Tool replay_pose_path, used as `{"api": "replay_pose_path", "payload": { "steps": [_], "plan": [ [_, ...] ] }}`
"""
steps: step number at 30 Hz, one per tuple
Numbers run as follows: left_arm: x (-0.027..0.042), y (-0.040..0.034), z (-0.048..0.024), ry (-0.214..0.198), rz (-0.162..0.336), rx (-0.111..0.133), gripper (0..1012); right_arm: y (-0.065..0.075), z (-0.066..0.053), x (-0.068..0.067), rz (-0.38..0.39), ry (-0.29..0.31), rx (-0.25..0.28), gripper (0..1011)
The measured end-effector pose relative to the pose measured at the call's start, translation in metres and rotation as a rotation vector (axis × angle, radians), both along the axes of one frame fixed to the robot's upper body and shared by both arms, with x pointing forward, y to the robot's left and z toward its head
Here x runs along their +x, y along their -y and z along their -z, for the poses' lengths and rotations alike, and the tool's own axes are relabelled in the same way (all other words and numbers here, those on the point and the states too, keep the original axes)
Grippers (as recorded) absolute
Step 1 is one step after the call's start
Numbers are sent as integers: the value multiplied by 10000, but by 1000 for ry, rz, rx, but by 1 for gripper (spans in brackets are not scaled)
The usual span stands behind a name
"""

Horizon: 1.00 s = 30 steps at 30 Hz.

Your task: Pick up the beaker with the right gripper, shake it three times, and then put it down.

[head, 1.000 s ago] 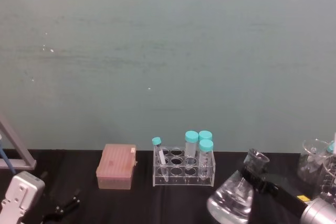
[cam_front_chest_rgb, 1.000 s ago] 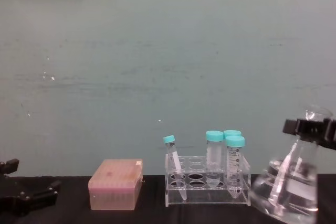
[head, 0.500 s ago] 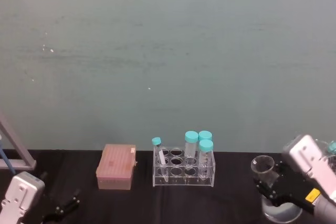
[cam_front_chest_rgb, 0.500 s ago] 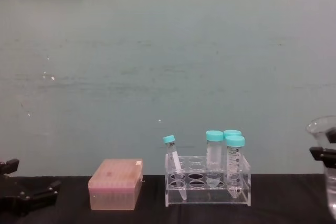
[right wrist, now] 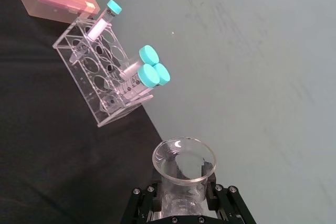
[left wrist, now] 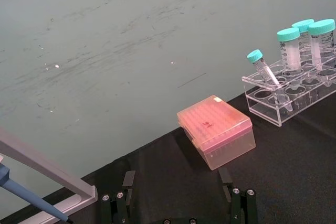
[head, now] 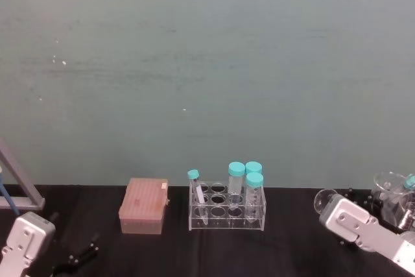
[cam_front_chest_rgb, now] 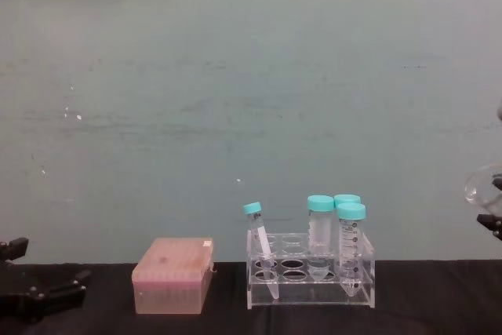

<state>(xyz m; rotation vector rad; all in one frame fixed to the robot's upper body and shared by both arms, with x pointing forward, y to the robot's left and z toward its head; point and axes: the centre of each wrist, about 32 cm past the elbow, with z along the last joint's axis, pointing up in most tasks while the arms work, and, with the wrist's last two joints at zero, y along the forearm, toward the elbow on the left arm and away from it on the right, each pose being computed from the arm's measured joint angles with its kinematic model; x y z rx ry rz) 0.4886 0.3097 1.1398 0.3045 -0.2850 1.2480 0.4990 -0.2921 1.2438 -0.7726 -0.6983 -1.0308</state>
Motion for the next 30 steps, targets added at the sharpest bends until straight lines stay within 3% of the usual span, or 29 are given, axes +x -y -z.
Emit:
{"api": "replay_pose_path", "payload": {
  "steps": [7,13,16,17,20,21,24,25,28,30],
  "plan": [
    [0,0,0,0,0,0,1000,-10,1,-6,8,34,-29,453],
    [0,0,0,0,0,0,1000,-6,9,0,9,35,-10,453],
    [0,0,0,0,0,0,1000,6,19,14,0,-4,87,453],
    [0,0,0,0,0,0,1000,15,29,25,-11,-34,170,453],
    [0,0,0,0,0,0,1000,34,57,45,-24,-86,318,453],
    [0,0,0,0,0,0,1000,41,78,58,-38,-121,421,453],
    [0,0,0,0,0,0,1000,53,129,81,-58,-177,588,453],
    [0,0,0,0,0,0,1000,47,166,91,-71,-209,681,453],
    [0,0,0,0,0,0,1000,27,215,99,-90,-250,784,453],
    [0,0,0,0,0,0,1000,15,237,101,-94,-267,815,453]
  ]
}}
